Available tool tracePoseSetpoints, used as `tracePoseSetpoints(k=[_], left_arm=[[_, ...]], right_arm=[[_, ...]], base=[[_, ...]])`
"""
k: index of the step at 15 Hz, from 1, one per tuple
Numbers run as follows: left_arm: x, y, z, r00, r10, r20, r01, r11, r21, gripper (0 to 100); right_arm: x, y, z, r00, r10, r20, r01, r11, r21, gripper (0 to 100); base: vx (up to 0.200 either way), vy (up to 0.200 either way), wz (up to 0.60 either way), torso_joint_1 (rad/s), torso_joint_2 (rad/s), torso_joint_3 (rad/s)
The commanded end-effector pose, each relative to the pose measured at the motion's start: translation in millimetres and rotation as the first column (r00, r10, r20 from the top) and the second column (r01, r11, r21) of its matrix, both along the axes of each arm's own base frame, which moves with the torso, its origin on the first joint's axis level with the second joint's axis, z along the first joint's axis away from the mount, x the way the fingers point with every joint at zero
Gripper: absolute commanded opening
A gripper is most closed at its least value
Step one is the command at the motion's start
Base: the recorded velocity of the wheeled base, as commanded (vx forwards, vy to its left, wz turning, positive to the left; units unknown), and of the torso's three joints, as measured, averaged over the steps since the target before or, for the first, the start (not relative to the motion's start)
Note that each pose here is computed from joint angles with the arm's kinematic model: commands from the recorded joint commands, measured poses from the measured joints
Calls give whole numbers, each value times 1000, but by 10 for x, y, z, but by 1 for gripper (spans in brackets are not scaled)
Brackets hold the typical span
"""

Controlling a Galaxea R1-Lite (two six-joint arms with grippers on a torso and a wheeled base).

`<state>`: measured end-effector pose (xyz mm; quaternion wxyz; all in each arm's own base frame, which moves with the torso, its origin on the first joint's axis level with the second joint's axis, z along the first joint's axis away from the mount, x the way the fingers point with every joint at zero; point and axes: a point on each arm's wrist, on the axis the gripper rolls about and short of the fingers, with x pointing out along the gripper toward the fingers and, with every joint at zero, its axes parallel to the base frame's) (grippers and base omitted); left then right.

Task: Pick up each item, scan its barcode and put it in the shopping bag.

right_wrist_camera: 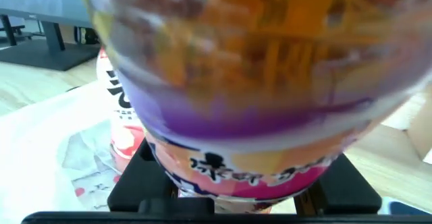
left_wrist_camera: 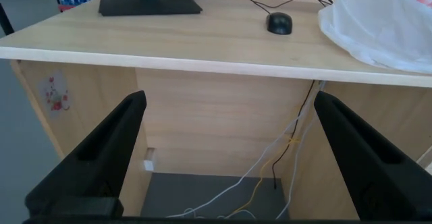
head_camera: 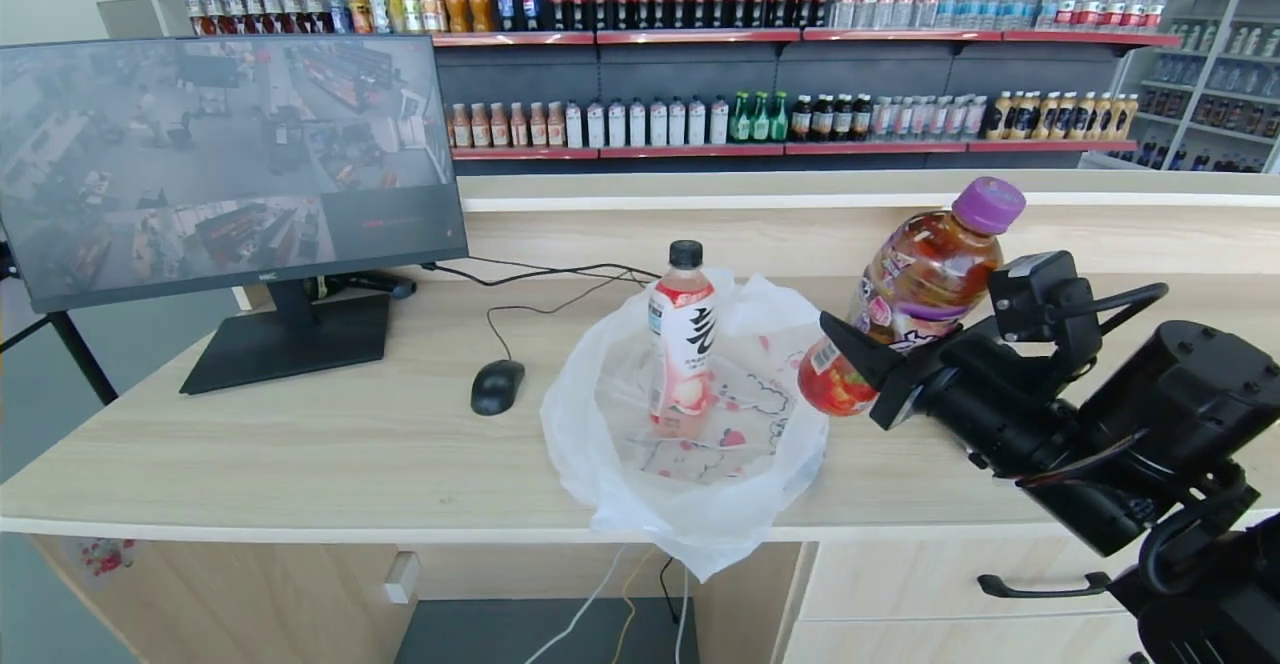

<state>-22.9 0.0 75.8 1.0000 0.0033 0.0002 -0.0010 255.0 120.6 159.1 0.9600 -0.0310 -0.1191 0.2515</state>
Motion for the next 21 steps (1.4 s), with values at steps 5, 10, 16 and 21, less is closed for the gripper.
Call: tracePoseSetpoints(k=[5, 10, 16, 21], left_arm=[[1, 0, -5, 1000, -1, -1, 1, 1000, 1, 100], [0, 0, 0, 1000, 0, 0, 0, 1000, 0, 100], [0, 0, 0, 1000, 0, 0, 0, 1000, 0, 100], [0, 0, 0, 1000, 2, 0, -2, 1000, 0, 100]], right_arm=[[123, 95, -157, 999, 11, -40, -12, 1000, -21, 0], [264, 115, -272, 998, -4, -63, 2, 999, -32, 0], [407, 181, -405, 996, -4, -85, 1, 999, -43, 0], [445, 198, -560, 992, -7, -130, -2, 998, -63, 0]], base=[[0, 0, 0, 0, 0, 0], [0, 0, 0, 0, 0, 0], [0, 0, 0, 0, 0, 0], [0, 0, 0, 0, 0, 0]])
